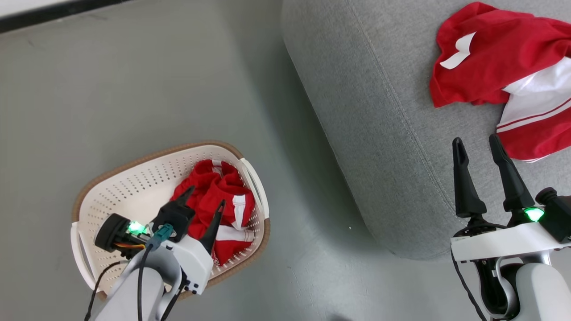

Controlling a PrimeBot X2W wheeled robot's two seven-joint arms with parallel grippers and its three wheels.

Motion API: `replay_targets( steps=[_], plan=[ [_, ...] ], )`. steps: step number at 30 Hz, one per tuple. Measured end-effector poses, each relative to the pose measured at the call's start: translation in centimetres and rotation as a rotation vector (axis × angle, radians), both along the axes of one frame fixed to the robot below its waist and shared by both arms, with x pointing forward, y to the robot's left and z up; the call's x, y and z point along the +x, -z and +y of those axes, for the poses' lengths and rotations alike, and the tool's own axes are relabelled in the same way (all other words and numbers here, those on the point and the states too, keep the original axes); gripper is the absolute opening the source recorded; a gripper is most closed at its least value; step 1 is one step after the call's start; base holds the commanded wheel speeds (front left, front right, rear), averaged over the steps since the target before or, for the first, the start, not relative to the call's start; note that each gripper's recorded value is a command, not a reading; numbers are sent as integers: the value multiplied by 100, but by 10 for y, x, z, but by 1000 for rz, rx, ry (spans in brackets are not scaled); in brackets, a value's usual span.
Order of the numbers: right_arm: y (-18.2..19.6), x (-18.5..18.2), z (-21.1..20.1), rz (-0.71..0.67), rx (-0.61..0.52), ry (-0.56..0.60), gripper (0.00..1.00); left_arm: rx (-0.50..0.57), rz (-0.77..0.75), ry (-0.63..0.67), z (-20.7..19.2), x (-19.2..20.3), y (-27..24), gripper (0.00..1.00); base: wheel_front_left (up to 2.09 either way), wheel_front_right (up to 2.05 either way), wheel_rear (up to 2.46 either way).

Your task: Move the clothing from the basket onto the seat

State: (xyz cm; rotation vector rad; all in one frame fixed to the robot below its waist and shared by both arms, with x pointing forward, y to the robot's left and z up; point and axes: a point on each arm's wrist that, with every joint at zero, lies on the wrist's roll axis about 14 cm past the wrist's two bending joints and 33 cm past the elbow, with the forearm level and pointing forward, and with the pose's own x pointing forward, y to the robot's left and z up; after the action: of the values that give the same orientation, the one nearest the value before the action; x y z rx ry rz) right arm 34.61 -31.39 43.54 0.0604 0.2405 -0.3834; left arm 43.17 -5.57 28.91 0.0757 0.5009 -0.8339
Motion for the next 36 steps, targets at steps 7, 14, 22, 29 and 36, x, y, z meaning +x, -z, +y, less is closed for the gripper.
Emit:
replay_targets(
  steps=[7,14,22,29,36],
  plan=[
    [5,9,-1,8,-12,-5,100,10,19,11,-3,3,15,100,0,0,0],
    [17,16,2,30,-8,-17,100,26,32,30,-3,3,32,100,0,0,0],
    [25,27,1,35,-15,-26,100,42,52,42,-3,4,49,100,0,0,0],
    [32,34,0,42,-16,-26,100,70,50,73,-3,5,63,100,0,0,0],
    [42,38,1,56,-6,-29,100,124,31,112,-1,11,78,100,0,0,0]
  ],
)
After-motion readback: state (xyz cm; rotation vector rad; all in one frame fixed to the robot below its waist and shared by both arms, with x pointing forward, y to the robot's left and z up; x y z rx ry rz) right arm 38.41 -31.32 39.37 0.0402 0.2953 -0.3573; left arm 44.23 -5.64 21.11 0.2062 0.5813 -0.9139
